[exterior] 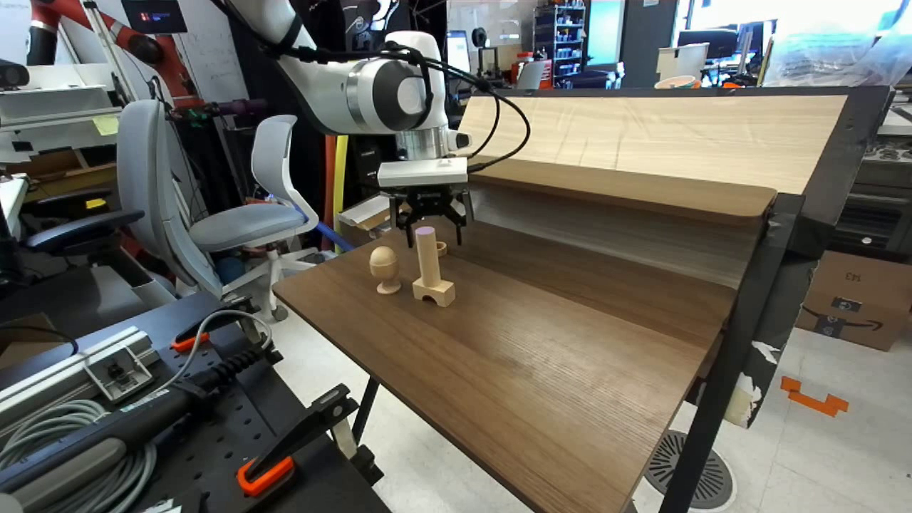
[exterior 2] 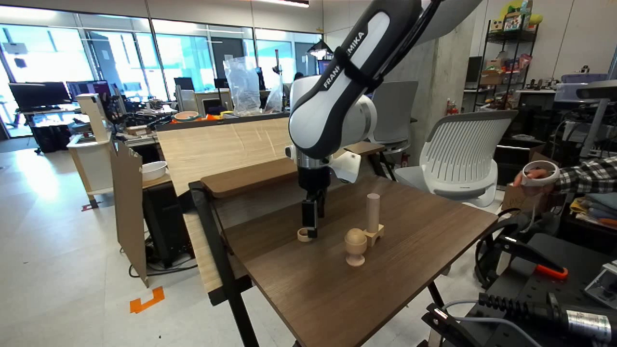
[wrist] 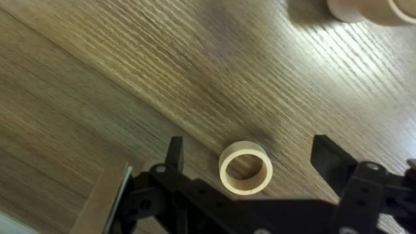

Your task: Place the wooden ring on the wooden cylinder

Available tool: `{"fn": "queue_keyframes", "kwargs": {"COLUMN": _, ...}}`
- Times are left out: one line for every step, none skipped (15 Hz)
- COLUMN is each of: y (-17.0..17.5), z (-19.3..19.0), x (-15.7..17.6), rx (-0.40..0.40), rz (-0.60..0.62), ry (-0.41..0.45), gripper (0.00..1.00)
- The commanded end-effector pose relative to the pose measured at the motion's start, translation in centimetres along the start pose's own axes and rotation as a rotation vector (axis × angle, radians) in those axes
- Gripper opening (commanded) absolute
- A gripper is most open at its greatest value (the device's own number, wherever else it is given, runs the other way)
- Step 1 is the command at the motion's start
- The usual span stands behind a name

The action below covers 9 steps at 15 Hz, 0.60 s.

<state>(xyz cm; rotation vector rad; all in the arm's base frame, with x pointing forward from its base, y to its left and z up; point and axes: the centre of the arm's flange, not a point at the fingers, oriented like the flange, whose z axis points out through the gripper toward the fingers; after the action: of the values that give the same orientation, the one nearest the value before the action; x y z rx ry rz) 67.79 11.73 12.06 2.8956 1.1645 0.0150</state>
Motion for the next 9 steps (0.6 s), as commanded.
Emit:
{"fn": "queue_keyframes", "kwargs": {"y": 0.5, "z": 1.3, "x": 2.1, "rx": -0.022, "rz": -0.004, "ry": -0.010, "gripper": 1.00}}
{"fn": "queue_keyframes", "kwargs": {"y": 0.5, "z": 1.5, "x": 2.3, "rx": -0.022, "rz": -0.006, "ry": -0.008, "gripper": 1.00}}
{"fn": "queue_keyframes", "kwargs": {"y": 0.5, "z": 1.7, "x": 2.6, "rx": -0.024, "rz": -0.007, "ry": -0.007, "gripper": 1.00}}
{"fn": "queue_keyframes", "kwargs": {"y": 0.5, "z": 1.8, "x": 2.8, "rx": -0.026, "rz": -0.009, "ry": -0.004, "gripper": 1.00}}
{"fn": "queue_keyframes", "kwargs": {"y": 0.5, "z": 1.9, "x": 3.0, "rx": -0.027, "rz": -0.010, "ry": -0.002, "gripper": 1.00}}
{"fn": "queue_keyframes", "kwargs": {"y": 0.4, "z": 1.9, "x": 3.3, "rx": -0.029, "rz": -0.012, "ry": 0.002, "gripper": 1.00}}
{"fn": "queue_keyframes", "kwargs": {"y": 0.4, "z": 2.0, "x": 3.5, "rx": -0.033, "rz": -0.015, "ry": 0.007, "gripper": 0.84}}
{"fn": "queue_keyframes", "kwargs": {"y": 0.3, "z": 2.0, "x": 3.8, "rx": -0.033, "rz": -0.018, "ry": 0.012, "gripper": 0.72}}
{"fn": "queue_keyframes", "kwargs": {"y": 0.2, "z": 2.0, "x": 4.0, "rx": -0.034, "rz": -0.021, "ry": 0.015, "gripper": 0.66}}
